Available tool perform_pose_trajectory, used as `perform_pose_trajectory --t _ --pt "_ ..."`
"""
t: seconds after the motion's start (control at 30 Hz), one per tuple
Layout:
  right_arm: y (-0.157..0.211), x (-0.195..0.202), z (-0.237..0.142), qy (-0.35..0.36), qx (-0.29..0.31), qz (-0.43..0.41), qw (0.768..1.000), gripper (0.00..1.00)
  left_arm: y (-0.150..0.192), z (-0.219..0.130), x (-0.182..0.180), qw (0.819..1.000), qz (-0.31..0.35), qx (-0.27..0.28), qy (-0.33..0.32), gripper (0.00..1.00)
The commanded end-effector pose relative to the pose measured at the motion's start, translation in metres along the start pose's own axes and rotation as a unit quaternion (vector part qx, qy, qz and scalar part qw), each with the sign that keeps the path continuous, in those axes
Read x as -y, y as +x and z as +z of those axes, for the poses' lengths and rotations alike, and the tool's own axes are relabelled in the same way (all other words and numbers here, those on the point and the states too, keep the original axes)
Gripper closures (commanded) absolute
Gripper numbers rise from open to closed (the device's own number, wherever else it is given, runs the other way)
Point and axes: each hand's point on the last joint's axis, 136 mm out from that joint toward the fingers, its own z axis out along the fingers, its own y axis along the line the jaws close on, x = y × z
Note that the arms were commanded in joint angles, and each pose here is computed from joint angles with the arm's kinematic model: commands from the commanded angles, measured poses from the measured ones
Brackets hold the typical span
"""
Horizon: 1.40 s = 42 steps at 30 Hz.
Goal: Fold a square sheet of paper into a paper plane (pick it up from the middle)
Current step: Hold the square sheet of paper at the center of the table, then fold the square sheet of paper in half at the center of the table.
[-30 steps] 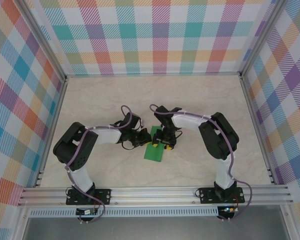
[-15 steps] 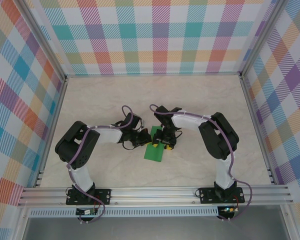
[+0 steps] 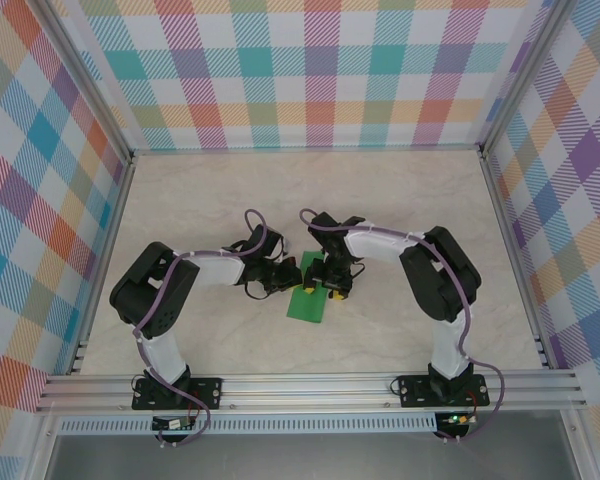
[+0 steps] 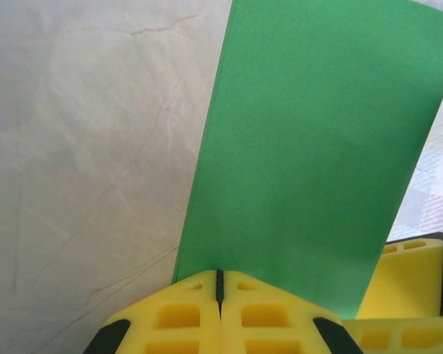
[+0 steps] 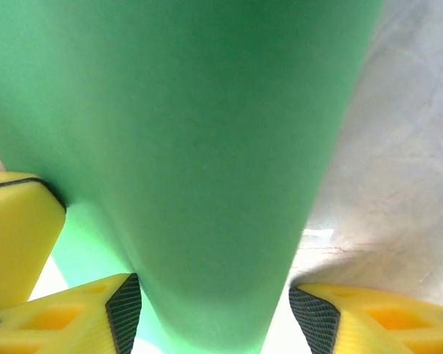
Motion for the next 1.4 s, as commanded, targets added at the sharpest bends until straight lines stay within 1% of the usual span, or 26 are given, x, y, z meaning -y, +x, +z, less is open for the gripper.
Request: perform_pose_trajectory --t 0.0,0.13,0.23,0.3,0.37,0.43,0.5,0.57,0.67,0.87,1.0,1.13,1.2,1.37 --pt "0.009 0.033 0.005 0.063 0.019 0.014 0.998 0.33 0.042 0.014 -0.070 0.990 -0.029 -0.062 -0.126 1.00" --pt "0.005 0.032 -0.036 0.036 0.077 0.011 0.996 0.35 0.048 0.014 -0.081 0.986 -0.032 -0.069 -0.147 1.00" --pt "0.005 0.019 -0.054 -0.014 0.109 -0.004 0.994 0.37 0.049 0.012 -0.087 0.985 -0.035 -0.065 -0.157 1.00" --pt "0.004 0.005 -0.061 -0.053 0.119 -0.014 0.991 0.42 0.049 0.011 -0.089 0.984 -0.036 -0.063 -0.164 1.00" --pt "0.001 -0.008 -0.062 -0.082 0.120 -0.020 0.989 0.50 0.049 0.009 -0.092 0.982 -0.036 -0.061 -0.173 1.00" --pt "-0.004 -0.019 -0.058 -0.107 0.120 -0.020 0.987 0.70 0.049 0.008 -0.095 0.981 -0.036 -0.059 -0.180 1.00" --pt "-0.008 -0.030 -0.054 -0.128 0.117 -0.025 0.985 0.84 0.050 0.009 -0.098 0.980 -0.038 -0.059 -0.186 1.00" --pt "-0.011 -0.036 -0.048 -0.134 0.109 -0.026 0.985 0.90 0.051 0.009 -0.101 0.979 -0.041 -0.060 -0.190 1.00" --pt "-0.014 -0.044 -0.036 -0.138 0.093 -0.030 0.986 0.96 0.052 0.008 -0.105 0.978 -0.043 -0.059 -0.198 1.00" --pt "-0.016 -0.052 -0.020 -0.141 0.073 -0.036 0.987 0.98 0.055 0.009 -0.112 0.974 -0.050 -0.061 -0.210 1.00" --pt "-0.015 -0.040 -0.005 -0.115 0.059 -0.026 0.991 0.99 0.058 0.008 -0.118 0.970 -0.056 -0.065 -0.225 1.00" --pt "-0.012 -0.024 0.003 -0.094 0.060 -0.025 0.993 1.00 0.061 0.006 -0.125 0.965 -0.062 -0.067 -0.244 1.00" --pt "-0.011 -0.018 0.005 -0.088 0.062 -0.028 0.994 1.00 0.069 0.002 -0.134 0.959 -0.071 -0.077 -0.264 1.00" --pt "-0.007 -0.003 0.010 -0.076 0.060 -0.031 0.995 1.00 0.073 -0.003 -0.144 0.949 -0.082 -0.080 -0.292 1.00"
